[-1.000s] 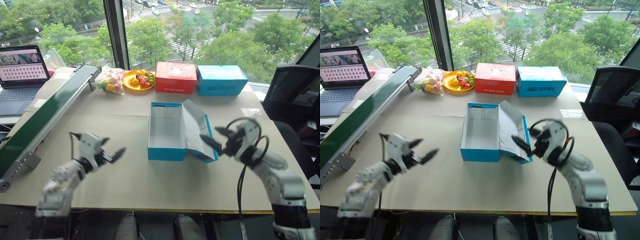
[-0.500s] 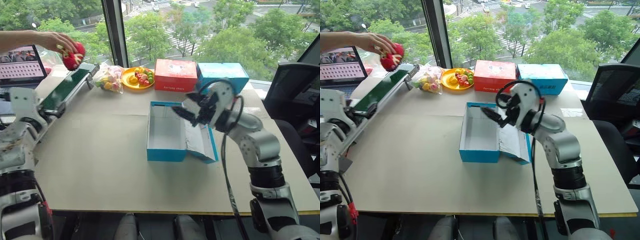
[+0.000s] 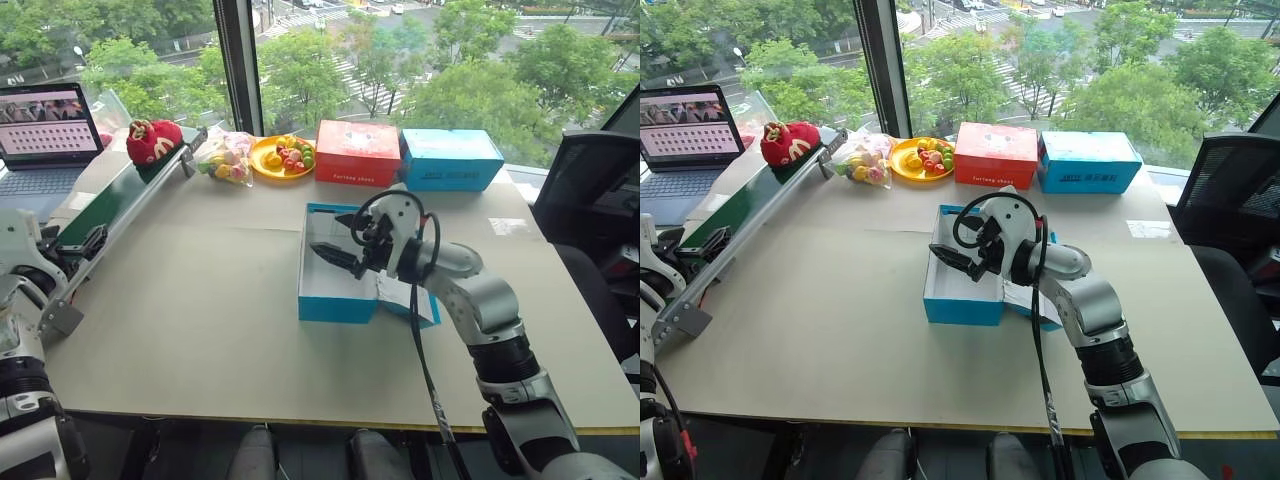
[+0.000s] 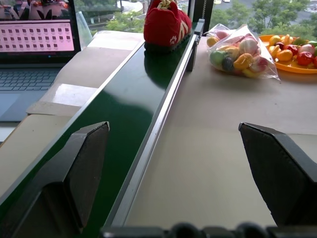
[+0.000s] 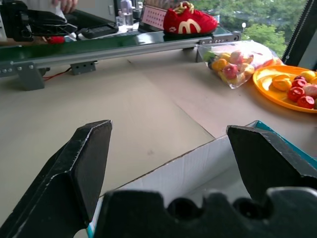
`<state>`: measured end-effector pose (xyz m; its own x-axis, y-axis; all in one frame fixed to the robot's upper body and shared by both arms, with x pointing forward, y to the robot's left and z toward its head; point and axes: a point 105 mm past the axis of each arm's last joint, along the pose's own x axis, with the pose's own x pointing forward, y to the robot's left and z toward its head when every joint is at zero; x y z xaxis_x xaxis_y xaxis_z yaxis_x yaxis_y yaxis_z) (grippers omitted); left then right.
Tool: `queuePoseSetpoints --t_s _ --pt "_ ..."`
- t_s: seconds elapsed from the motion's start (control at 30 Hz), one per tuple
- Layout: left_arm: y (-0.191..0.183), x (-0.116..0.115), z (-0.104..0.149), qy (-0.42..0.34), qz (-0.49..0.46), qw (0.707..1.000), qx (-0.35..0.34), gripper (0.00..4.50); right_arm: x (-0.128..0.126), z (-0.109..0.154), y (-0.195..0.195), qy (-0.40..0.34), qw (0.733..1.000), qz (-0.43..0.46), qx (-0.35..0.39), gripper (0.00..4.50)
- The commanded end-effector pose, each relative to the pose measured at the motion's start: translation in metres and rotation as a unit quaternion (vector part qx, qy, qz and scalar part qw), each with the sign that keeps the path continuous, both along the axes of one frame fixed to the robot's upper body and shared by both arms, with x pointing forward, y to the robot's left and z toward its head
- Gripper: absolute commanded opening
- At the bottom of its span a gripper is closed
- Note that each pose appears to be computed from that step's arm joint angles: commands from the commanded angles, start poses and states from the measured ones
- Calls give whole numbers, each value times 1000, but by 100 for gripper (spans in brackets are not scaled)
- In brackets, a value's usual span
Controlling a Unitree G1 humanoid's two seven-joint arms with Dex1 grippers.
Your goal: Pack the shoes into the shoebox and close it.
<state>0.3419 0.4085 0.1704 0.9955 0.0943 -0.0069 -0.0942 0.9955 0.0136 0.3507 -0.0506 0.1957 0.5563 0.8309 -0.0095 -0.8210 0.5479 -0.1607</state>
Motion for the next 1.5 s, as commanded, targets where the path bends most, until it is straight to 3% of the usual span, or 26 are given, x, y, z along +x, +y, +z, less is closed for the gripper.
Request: queuePoseSetpoints --t_s 0.03,0.33,0.63,0.97,1.5 --pt "16 -5 13 -17 13 1000 20 450 -2 11 -4 -29 1000 -6 9 441" --pt "30 -3 12 33 -2 999 27 450 -2 13 -8 -32 999 -17 11 441" --pt "54 -9 27 46 62 996 54 450 -2 12 -16 -34 999 -35 8 441" --pt "67 -23 4 78 96 992 33 450 -3 12 -23 -35 998 -51 10 441" --pt "85 -45 -7 92 139 986 24 450 2 12 -24 -36 998 -50 1 441"
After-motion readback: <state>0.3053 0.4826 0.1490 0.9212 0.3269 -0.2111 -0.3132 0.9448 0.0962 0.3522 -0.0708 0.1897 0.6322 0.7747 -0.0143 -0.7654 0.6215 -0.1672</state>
